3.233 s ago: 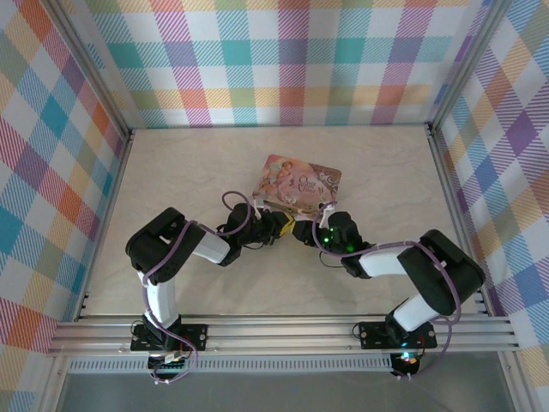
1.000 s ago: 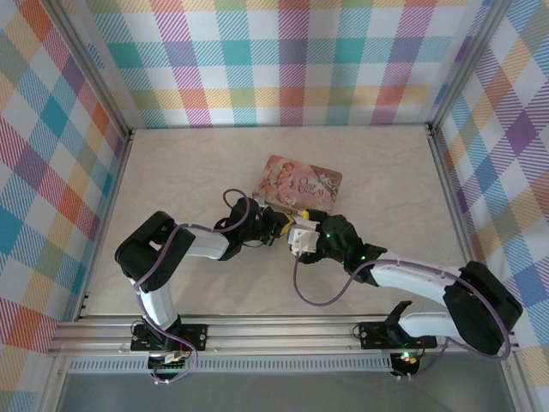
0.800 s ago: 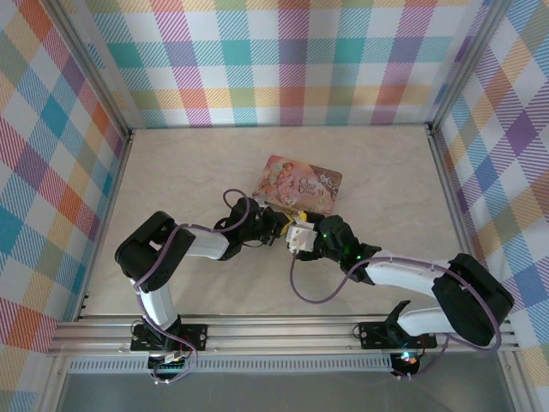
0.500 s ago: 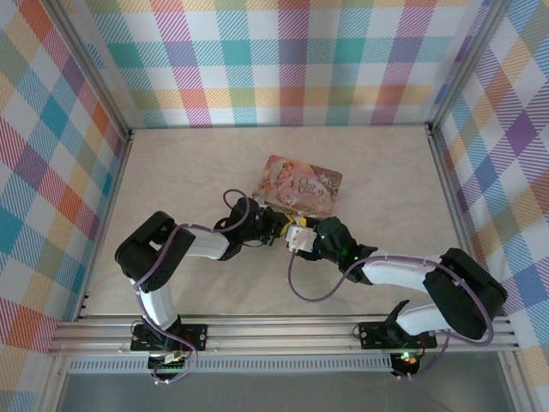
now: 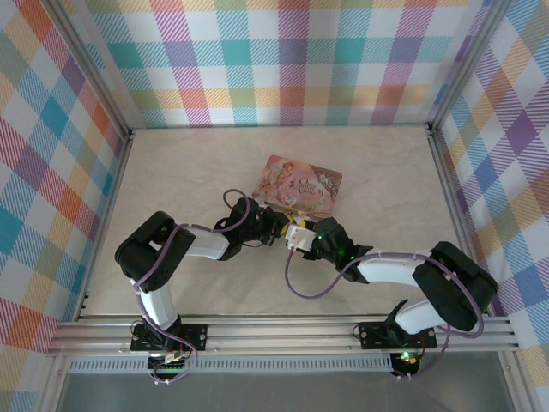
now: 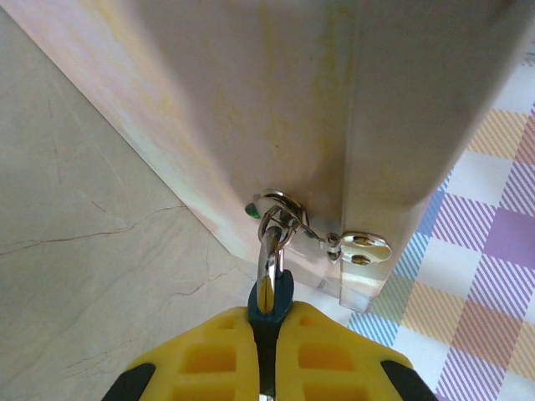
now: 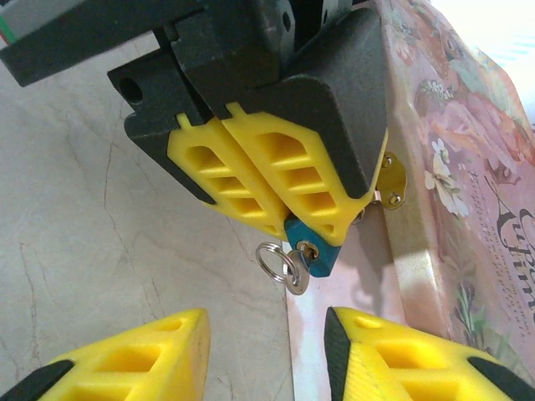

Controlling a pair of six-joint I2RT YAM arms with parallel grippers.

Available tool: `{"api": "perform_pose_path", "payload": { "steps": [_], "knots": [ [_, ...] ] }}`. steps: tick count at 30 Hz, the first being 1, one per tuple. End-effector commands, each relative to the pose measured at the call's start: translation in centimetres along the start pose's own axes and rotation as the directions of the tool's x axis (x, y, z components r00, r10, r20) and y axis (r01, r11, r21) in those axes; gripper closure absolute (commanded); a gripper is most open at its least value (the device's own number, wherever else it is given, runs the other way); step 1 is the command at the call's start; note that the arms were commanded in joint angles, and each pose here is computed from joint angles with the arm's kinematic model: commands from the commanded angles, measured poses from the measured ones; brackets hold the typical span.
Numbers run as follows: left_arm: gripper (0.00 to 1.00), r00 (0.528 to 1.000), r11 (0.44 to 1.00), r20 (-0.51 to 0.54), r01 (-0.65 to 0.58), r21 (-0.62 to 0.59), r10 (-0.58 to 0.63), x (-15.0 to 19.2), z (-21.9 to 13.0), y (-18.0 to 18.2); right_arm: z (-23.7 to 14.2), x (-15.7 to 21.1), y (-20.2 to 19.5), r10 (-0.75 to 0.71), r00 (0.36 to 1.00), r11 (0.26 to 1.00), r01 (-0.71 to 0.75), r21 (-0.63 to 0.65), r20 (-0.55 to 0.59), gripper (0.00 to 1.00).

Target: Unlock a padlock with a key

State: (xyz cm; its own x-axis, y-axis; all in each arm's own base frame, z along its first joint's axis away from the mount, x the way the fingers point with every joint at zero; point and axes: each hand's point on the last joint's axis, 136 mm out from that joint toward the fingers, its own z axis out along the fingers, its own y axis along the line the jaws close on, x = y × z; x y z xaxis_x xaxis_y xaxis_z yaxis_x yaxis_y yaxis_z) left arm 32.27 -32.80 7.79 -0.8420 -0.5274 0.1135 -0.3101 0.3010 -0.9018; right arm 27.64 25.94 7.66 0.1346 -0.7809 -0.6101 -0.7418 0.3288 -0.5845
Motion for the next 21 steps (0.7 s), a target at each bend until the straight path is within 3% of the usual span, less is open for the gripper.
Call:
{"api": "perform_pose_path", "payload": {
  "steps": [1,14,21],
  "knots": [
    [1.0,1.0,1.0,-0.029,-0.003,0.017,0.004,1.08,-0.09,-1.32,0.19,-1.79,-1.22,0.028,0.998,0.999,-0.03,0.035,0.049,0.59],
    [1.0,0.999,1.0,-0.033,-0.003,0.015,0.003,1.11,0.02,-1.29,0.73,-2.21,-1.32,0.036,0.998,0.999,-0.038,0.033,0.06,0.66],
    [1.0,0.999,1.0,-0.036,-0.001,0.014,0.001,1.17,0.05,-1.25,0.97,-2.35,-1.25,0.045,0.997,0.999,-0.047,0.028,0.061,0.77]
  ]
}}
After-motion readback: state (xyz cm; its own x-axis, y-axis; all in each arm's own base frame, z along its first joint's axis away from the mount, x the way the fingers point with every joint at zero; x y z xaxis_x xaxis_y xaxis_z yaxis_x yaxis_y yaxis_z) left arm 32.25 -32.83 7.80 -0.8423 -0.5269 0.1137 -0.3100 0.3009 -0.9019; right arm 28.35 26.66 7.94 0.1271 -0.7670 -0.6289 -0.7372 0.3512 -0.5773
